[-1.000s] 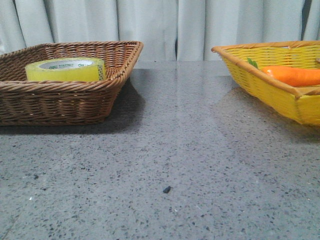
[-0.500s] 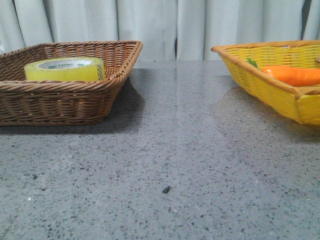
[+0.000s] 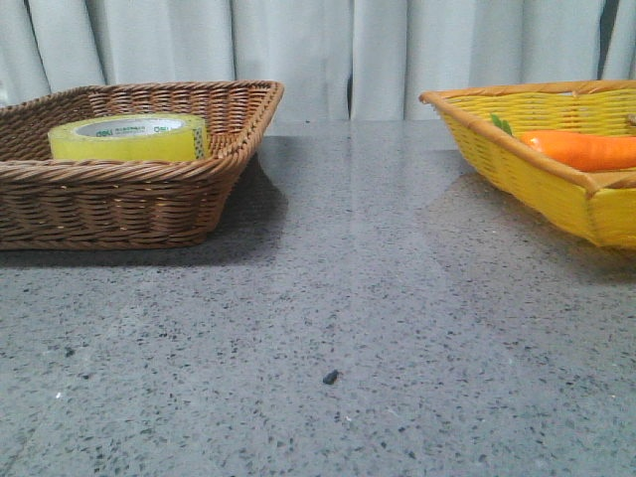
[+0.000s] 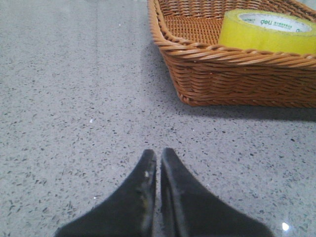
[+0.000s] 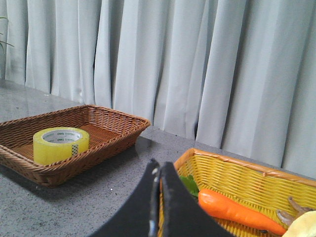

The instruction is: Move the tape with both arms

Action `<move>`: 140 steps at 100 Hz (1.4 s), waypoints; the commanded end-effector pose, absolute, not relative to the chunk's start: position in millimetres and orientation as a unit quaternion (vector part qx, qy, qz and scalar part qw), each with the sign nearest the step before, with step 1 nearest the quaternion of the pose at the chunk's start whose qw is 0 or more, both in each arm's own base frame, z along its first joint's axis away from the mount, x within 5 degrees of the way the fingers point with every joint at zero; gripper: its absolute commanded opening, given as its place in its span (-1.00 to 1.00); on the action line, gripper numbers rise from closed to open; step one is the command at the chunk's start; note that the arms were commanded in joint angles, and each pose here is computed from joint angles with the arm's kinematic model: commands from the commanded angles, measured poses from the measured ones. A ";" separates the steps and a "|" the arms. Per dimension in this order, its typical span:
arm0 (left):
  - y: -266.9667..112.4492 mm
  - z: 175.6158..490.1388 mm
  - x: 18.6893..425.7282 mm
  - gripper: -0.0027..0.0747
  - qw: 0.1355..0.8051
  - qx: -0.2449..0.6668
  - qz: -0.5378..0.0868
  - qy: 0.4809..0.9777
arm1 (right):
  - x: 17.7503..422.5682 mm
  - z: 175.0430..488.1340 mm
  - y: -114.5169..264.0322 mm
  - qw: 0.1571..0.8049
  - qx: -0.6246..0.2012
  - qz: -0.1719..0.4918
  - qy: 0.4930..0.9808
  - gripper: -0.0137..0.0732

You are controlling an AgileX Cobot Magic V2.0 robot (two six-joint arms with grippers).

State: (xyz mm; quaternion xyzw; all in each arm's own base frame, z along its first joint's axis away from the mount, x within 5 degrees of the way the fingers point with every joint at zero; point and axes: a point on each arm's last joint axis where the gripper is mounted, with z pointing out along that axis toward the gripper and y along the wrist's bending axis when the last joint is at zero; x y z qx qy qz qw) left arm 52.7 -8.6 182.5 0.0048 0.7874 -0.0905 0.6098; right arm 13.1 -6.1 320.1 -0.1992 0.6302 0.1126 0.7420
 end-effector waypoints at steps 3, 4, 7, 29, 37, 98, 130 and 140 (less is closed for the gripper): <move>-8.3 184.5 52.1 -0.99 0.633 -0.001 -0.098 0.768 | 6.9 332.8 -8.8 0.775 -0.196 0.113 0.590 -0.86; -8.3 184.5 52.1 -0.99 0.633 -0.001 -0.098 0.768 | 6.9 332.8 -8.8 0.775 -0.196 0.113 0.590 -0.86; -8.3 184.5 52.1 -0.99 0.633 -0.001 -0.098 0.768 | 6.9 332.8 -8.8 0.775 -0.196 0.113 0.590 -0.86; -8.3 184.5 52.1 -0.99 0.633 -0.001 -0.098 0.768 | 17.2 314.9 2.1 0.791 -0.189 0.094 0.574 -0.86; -8.3 184.5 52.1 -0.99 0.633 -0.001 -0.098 0.768 | 22.8 303.8 9.0 0.817 -0.180 0.081 0.542 -0.86; -8.3 184.5 52.1 -0.99 0.633 -0.001 -0.098 0.768 | 53.9 211.9 -4.9 0.765 0.050 -0.014 0.642 -0.86; -8.3 184.5 52.1 -0.99 0.633 -0.001 -0.098 0.768 | 53.5 181.0 -8.2 0.644 0.078 -0.024 0.761 -0.86; -8.3 184.5 52.1 -0.99 0.633 -0.001 -0.098 0.768 | 53.4 180.3 -8.2 0.641 0.078 -0.024 0.763 -0.86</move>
